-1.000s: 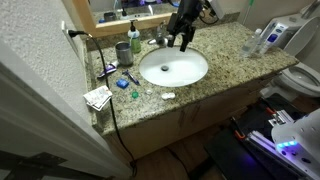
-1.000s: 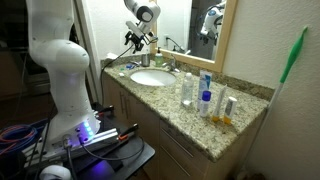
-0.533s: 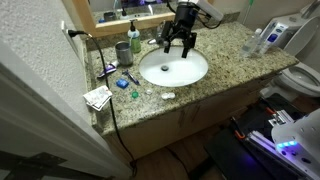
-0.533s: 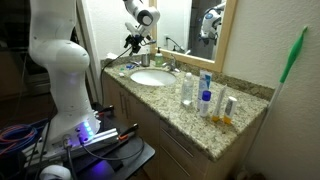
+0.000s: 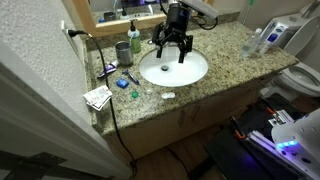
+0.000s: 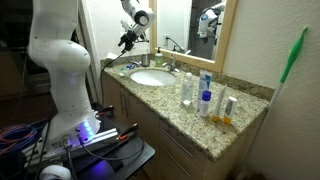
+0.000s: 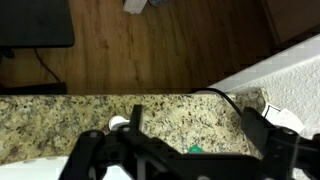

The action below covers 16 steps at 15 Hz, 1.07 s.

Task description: Put the clear cap upside down then put it on top of the right white object

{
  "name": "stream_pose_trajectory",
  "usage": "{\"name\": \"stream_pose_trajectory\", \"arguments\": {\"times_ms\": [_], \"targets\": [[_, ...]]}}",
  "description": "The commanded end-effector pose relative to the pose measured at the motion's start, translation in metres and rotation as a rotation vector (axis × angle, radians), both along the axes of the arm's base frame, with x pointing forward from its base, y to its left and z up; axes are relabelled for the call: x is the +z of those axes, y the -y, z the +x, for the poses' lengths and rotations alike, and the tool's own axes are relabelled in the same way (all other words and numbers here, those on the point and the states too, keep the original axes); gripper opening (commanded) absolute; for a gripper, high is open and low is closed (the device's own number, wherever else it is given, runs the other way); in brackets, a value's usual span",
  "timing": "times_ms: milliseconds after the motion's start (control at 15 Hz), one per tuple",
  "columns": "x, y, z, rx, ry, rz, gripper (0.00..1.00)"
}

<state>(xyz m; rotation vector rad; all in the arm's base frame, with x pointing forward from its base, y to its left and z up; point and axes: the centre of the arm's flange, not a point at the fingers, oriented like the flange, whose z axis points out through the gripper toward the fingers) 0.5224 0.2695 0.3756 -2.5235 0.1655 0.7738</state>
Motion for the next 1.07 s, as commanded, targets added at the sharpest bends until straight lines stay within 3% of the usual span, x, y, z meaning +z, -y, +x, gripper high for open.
{"name": "stream_pose_trajectory", "arguments": {"times_ms": [0,267,333,600,800,1000], "targets": [[-0.032,-0.009,0.013,-0.092,-0.162,0.001,1.0],[-0.086,-0.016,0.027,-0.255,-0.308,0.02,1.0],[-0.065,-0.011,0.008,-0.192,-0.248,-0.008,1.0],[-0.096,-0.011,0.017,-0.232,-0.309,0.005,1.0],[-0.13,0.001,0.033,-0.357,-0.411,-0.079,1.0],[-0.155,0.005,0.044,-0.431,-0.491,-0.071,1.0]]}}
